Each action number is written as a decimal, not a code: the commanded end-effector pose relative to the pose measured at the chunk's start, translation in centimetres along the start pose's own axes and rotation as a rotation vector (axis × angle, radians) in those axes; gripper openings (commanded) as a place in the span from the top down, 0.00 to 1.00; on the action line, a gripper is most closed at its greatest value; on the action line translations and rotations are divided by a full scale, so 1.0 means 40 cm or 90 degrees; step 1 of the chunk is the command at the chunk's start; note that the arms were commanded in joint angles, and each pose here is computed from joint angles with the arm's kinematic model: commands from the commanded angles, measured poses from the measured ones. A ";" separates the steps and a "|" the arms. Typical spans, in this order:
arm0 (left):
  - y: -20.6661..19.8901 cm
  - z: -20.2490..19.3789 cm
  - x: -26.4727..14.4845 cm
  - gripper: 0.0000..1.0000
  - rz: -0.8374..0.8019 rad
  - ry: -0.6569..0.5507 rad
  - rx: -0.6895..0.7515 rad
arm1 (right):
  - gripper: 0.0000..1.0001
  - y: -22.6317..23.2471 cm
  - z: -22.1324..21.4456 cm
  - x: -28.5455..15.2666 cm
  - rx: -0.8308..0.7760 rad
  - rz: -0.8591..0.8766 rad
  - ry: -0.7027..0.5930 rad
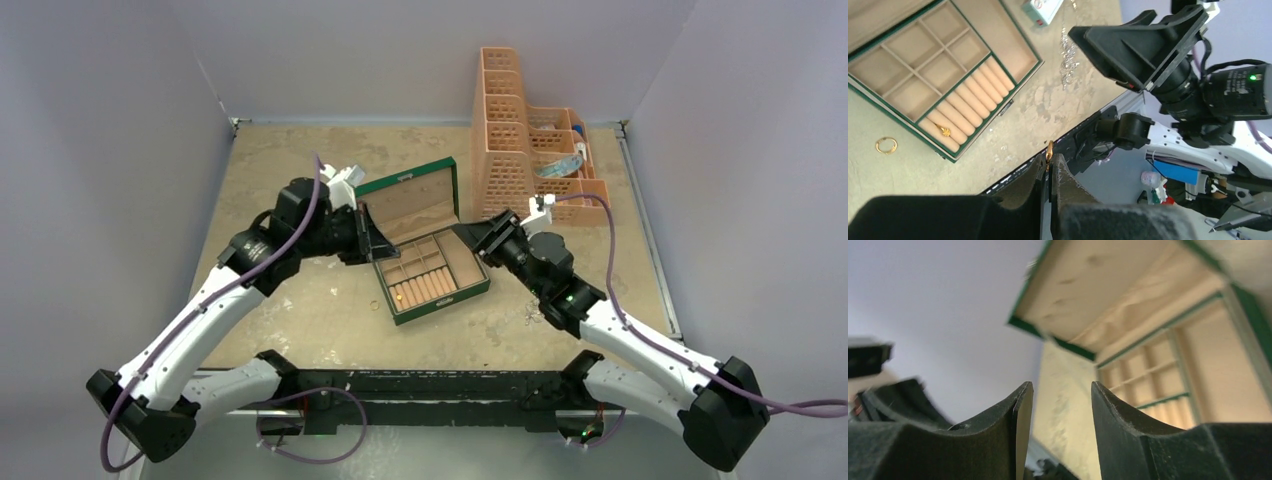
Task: Organize the mixed jewelry
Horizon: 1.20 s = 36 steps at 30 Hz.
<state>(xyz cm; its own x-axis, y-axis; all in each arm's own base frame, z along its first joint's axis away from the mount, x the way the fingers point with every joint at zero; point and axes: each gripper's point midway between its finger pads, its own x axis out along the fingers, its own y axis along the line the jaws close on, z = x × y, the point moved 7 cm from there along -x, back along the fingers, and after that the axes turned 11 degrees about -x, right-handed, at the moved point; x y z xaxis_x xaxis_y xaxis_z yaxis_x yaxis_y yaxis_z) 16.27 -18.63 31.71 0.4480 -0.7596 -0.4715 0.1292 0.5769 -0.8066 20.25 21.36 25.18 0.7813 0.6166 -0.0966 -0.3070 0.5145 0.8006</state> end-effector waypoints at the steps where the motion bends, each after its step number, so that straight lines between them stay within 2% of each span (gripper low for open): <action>1: 0.026 -0.037 0.060 1.00 0.101 0.000 -0.027 | 0.51 -0.069 0.058 -0.034 0.005 -0.190 -0.113; 11: 0.113 -0.122 0.232 1.00 0.344 0.041 -0.097 | 0.51 -0.096 0.075 -0.076 -0.004 -0.242 -0.154; 18: 0.161 -0.148 0.295 1.00 0.444 0.045 -0.103 | 0.51 -0.108 0.073 -0.078 -0.016 -0.258 -0.154; 23: 0.188 -0.150 0.322 1.00 0.500 0.035 -0.108 | 0.51 -0.112 0.069 -0.075 -0.023 -0.262 -0.149; 36: 0.208 -0.135 0.349 1.00 0.561 0.001 -0.108 | 0.52 -0.121 0.050 -0.048 -0.040 -0.261 -0.118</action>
<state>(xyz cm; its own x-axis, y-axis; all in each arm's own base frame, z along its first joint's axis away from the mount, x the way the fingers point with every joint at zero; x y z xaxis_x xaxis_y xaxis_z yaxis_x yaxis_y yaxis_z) 18.09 -25.84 15.59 0.2802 -0.0931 -0.9554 -0.3689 0.9084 -0.1967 20.63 16.26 21.06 0.9081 0.2450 -0.3396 0.0479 0.7449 0.6654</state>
